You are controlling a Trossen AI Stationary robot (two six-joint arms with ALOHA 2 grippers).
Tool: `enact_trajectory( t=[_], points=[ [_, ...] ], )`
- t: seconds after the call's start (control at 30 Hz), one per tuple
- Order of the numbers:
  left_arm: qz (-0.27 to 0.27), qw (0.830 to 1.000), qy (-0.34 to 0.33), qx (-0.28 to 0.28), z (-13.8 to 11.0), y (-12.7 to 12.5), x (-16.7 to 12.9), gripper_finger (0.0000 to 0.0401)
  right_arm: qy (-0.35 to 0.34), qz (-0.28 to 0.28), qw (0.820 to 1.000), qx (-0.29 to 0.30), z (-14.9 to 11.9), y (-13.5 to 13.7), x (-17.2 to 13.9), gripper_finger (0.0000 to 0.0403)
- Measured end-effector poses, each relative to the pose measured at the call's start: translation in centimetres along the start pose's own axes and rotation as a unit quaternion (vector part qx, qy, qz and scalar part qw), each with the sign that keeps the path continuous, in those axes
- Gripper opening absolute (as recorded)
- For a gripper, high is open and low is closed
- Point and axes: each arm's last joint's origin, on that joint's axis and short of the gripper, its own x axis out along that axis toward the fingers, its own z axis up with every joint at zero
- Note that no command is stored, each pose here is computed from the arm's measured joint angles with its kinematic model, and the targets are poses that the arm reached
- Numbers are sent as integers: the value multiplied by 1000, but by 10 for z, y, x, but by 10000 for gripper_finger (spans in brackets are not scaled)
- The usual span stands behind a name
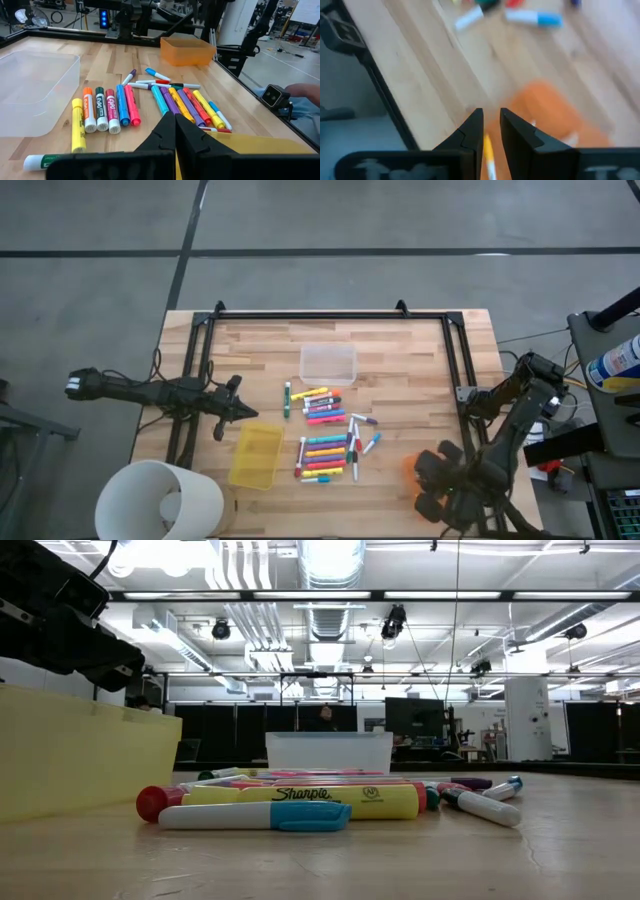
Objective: Pick & Place Markers
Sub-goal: Put the top small blue highlighter pen into the orange bin
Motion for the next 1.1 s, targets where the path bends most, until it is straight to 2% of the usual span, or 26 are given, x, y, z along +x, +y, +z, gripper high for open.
enact_trajectory(
  t=[0.13, 0.3, 0.5, 0.6, 0.9, 1.1],
  points=[
    [0, 1000, 0, 0, 0, 0, 0, 0, -37, 10, 998, -51, 28, 2, 9, 74],
    [0, 1000, 0, 0, 0, 0, 0, 0, -57, 4, 992, -112, 60, 3, 29, 122],
    [0, 1000, 0, 0, 0, 0, 0, 0, -59, -20, 980, -190, 78, -4, 38, 164],
    [0, 1000, 1, 0, 0, 0, 0, 0, -52, -30, 974, -218, 86, -9, 43, 168],
    [0, 1000, 0, 0, 0, 0, 0, 0, -29, -52, 939, -338, 103, -28, 67, 153],
    [0, 1000, 1, 0, 0, 0, 0, 0, -9, -37, 927, -373, 109, -40, 85, 138]
  ],
)
